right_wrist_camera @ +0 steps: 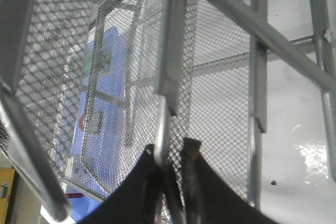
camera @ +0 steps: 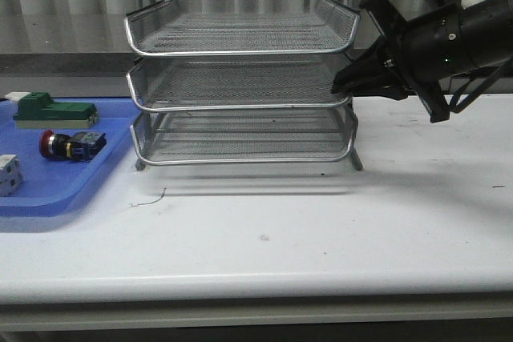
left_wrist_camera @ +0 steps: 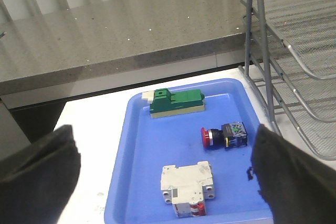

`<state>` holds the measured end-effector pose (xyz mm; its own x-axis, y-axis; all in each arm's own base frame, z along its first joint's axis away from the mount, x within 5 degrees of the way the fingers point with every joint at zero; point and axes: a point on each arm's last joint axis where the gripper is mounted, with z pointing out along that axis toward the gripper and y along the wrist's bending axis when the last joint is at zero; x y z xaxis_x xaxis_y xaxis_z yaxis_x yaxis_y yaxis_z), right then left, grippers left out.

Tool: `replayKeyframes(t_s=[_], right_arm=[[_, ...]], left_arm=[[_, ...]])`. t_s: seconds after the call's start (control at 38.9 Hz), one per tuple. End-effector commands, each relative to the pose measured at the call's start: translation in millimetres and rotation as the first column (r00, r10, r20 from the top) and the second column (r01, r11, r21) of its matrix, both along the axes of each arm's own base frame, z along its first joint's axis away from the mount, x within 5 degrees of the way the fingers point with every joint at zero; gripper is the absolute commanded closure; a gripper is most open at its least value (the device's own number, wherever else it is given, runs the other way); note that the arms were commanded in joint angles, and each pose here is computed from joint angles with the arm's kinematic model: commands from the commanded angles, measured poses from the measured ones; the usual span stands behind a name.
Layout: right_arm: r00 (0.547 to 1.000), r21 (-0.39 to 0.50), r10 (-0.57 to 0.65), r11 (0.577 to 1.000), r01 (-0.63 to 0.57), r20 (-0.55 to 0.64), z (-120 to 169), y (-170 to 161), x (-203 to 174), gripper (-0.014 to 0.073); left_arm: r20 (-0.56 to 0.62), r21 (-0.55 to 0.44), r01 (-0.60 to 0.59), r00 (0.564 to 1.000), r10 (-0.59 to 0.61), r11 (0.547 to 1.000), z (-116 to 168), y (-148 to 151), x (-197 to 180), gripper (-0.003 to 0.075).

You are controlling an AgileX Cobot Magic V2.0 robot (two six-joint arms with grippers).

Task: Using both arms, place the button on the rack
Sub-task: 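Move the right gripper to the front edge of the middle rack tier, then pull the middle wire tray outward with the right gripper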

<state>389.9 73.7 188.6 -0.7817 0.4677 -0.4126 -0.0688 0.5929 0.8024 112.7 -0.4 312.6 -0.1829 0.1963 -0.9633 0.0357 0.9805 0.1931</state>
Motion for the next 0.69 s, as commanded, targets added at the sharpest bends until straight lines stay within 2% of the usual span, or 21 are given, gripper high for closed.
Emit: replayKeyframes(t_s=[0.0,0.1,0.67], right_arm=[[0.996,0.054,0.024,0.998,-0.029,0.088,29.0,3.0,0.1,0.0553],[0.995,0.048,0.037,0.998,-0.042,0.089,28.6,3.5,-0.7,0.0582],[0.976,-0.038,0.214,0.976,-0.213,0.030,19.8,-4.5,-13.8,0.0582]], left_arm=[[0.097,-0.012,0.007,0.995,-0.006,1.000,16.6,-0.8,1.8,0.0091],[0.097,-0.012,0.007,0.995,-0.006,1.000,16.6,-0.8,1.8,0.0091],[0.097,-0.012,0.007,0.995,-0.006,1.000,16.6,-0.8,1.8,0.0091]])
